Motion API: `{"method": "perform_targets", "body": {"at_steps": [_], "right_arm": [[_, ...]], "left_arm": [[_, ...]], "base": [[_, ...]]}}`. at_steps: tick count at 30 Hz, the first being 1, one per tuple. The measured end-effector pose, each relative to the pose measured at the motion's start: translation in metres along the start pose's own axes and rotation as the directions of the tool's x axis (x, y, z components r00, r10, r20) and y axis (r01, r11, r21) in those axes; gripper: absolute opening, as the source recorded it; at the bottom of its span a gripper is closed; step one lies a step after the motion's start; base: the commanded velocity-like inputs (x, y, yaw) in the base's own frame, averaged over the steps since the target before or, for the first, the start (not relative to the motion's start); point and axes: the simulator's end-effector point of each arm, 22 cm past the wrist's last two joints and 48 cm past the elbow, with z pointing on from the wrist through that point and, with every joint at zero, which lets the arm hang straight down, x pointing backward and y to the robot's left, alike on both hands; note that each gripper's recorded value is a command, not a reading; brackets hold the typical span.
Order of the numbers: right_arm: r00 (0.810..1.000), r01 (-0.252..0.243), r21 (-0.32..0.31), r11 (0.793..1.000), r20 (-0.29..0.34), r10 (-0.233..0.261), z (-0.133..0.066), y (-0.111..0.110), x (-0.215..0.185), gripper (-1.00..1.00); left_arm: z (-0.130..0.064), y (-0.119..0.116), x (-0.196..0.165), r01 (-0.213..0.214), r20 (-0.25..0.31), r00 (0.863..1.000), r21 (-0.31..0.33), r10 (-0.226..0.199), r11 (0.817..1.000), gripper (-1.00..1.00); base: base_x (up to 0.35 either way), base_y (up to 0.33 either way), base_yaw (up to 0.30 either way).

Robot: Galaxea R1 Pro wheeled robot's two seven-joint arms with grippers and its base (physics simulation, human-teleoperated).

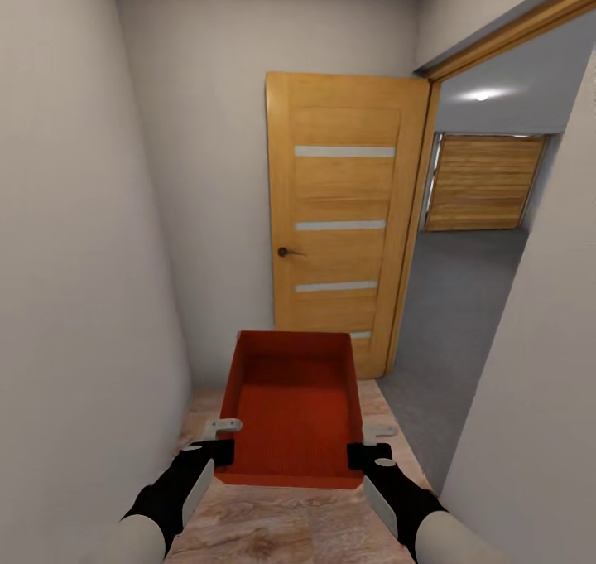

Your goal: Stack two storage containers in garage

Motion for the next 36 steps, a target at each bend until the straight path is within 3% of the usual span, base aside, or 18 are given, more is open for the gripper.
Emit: {"method": "perform_targets", "body": {"at_steps": [6,27,36], "right_arm": [[1.000,-0.001,-0.001,1.000,0.002,0.001,0.0000,0.0000,-0.0006,-1.00],[1.000,-0.007,-0.001,1.000,0.011,0.007,-0.0001,0.0005,-0.0033,-1.00],[1.000,-0.008,0.000,1.000,0.013,0.008,0.0003,0.0010,-0.0038,-1.00]], "left_arm": [[-0.0002,-0.0001,-0.0008,-0.001,0.002,1.000,0.000,0.001,1.000,-1.00],[-0.0010,0.0001,-0.0053,-0.004,0.012,1.000,0.000,0.004,1.000,-1.00],[-0.0006,0.0006,-0.0064,-0.007,0.014,1.000,0.000,0.007,1.000,-1.00]], "base": [[0.321,0.000,-0.156],[0.320,0.000,-0.011],[0.060,0.000,-0.242]]}}
